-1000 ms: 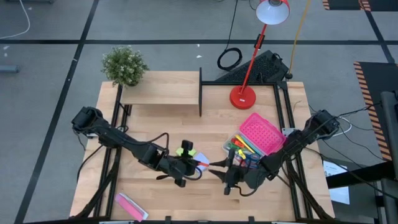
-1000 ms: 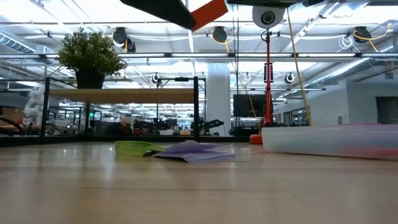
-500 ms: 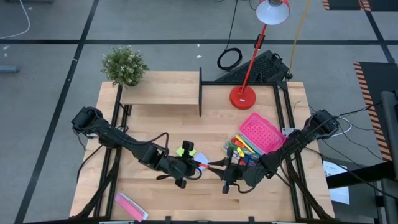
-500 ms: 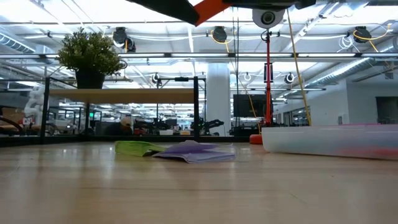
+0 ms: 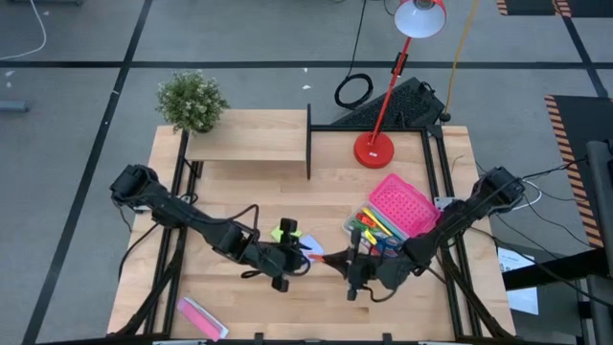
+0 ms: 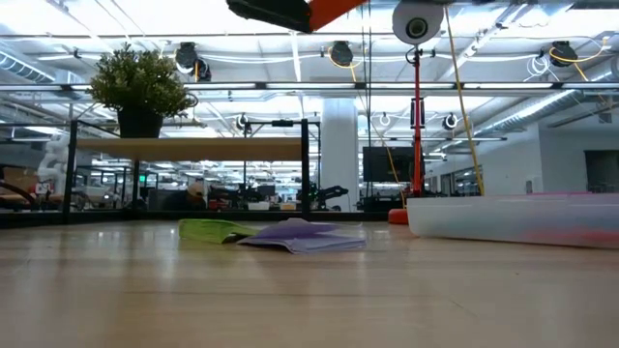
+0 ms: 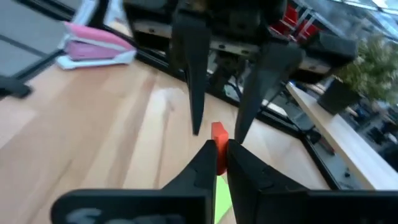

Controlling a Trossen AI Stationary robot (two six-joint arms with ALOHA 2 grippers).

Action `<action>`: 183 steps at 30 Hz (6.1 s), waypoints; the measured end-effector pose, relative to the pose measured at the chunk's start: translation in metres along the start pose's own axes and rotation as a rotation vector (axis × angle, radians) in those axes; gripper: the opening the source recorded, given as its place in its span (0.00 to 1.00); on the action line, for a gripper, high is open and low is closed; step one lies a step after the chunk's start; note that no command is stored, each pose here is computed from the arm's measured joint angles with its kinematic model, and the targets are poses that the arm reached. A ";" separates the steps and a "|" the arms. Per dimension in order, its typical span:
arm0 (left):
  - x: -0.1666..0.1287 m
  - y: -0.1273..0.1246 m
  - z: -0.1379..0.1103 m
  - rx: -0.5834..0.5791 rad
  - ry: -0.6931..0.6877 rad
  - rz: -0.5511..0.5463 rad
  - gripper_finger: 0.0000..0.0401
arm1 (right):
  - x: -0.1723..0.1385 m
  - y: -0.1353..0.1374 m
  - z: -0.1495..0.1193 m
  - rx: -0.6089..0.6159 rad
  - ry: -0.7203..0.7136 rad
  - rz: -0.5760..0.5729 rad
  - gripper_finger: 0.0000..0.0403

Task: Pack school essentials
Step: Put the orange eraser into the pink supply box, then put the purple sticky notes into the pink supply box

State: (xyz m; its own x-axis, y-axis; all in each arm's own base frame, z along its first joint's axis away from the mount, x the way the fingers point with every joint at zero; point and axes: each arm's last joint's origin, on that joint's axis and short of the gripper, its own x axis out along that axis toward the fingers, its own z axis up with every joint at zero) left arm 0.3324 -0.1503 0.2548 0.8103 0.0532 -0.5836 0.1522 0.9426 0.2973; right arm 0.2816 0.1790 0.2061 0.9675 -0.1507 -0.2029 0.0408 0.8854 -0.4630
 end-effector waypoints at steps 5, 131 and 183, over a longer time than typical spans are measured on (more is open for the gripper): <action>-0.002 -0.005 -0.001 -0.019 0.011 -0.011 0.52 | -0.019 -0.002 0.003 -0.093 0.065 0.028 0.03; 0.092 -0.047 -0.103 0.170 0.084 0.074 0.02 | -0.059 -0.077 -0.058 0.198 0.338 0.149 0.38; 0.037 -0.004 -0.060 -0.171 0.005 0.064 0.12 | 0.034 0.011 -0.106 -0.615 0.267 0.385 0.28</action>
State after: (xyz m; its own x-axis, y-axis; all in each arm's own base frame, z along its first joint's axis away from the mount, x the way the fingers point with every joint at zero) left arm 0.3276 -0.1328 0.1868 0.8122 0.1163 -0.5716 0.0016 0.9795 0.2015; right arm 0.2888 0.1374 0.1027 0.7894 -0.0518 -0.6117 -0.5077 0.5051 -0.6979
